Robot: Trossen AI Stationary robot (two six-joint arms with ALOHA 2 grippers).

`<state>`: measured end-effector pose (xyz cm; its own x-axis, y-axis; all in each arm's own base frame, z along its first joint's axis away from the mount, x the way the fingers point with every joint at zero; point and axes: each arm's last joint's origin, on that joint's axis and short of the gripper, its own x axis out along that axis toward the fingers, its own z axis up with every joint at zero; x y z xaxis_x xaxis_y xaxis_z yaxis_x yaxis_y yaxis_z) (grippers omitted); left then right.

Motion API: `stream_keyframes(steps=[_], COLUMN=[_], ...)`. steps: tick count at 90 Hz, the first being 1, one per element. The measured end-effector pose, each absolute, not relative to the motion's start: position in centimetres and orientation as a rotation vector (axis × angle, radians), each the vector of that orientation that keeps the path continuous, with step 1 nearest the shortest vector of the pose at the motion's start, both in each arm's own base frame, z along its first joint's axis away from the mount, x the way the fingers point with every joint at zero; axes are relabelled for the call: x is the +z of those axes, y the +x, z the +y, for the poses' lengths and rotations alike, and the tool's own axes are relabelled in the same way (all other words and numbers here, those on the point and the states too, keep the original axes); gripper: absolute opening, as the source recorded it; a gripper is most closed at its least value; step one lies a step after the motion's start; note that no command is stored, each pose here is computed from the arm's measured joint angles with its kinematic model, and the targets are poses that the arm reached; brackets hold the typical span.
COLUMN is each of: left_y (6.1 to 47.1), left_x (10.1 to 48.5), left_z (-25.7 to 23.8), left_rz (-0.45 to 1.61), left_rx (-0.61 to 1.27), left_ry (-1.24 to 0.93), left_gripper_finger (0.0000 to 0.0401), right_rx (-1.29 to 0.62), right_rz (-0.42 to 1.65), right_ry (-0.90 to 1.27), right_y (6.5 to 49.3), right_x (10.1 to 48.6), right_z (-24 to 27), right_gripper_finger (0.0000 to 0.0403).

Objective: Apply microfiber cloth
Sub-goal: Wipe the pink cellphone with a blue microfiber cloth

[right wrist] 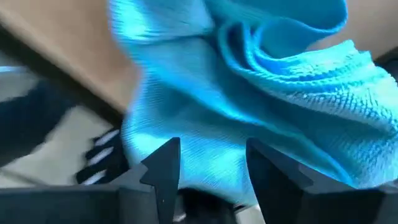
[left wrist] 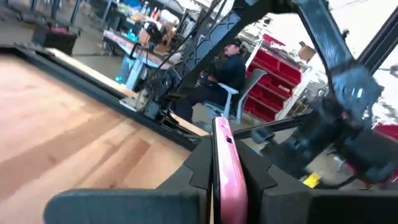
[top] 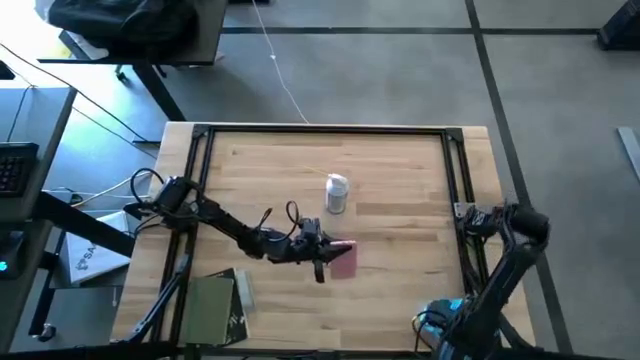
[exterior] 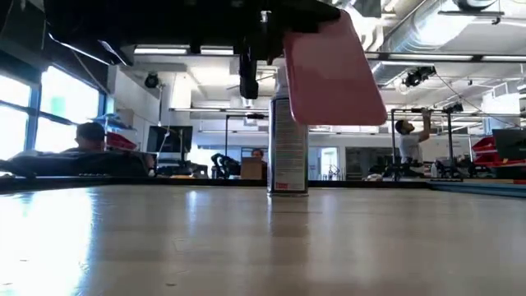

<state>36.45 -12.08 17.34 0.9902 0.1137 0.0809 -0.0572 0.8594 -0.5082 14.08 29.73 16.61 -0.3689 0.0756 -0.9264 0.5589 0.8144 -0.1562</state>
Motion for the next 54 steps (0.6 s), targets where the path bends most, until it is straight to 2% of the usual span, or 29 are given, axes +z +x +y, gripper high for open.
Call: stream_keyframes(steps=[15, 24, 34, 46, 54], left_y=[36.1, 36.0, 36.0, 36.0, 36.1], left_x=[17.4, 17.4, 17.0, 16.8, 16.5], left_z=[-13.0, -13.4, -13.6, -13.6, -13.5], left_rz=[-0.114, -0.095, -0.052, -0.025, 0.003], left_rx=[0.076, 0.015, -0.01, -0.018, -0.011], left_ry=[-0.521, -0.484, -0.456, -0.444, -0.433], left_gripper_finger=[0.0014, 0.0015, 0.0015, 0.0015, 0.0015], right_rx=[-0.508, -0.405, -0.374, -0.368, -0.331], right_rz=[1.934, 1.967, 1.999, 1.996, 1.989], right_ry=[0.338, 0.273, 0.243, 0.2, 0.134], right_y=[14.4, 15.0, 16.0, 17.5, 18.7], right_x=[13.9, 13.0, 12.5, 12.6, 13.5], right_z=[30.0, 30.2, 29.6, 28.1, 27.2], right_gripper_finger=[0.0148, 0.0132, 0.0093, 0.0019, 0.0008])
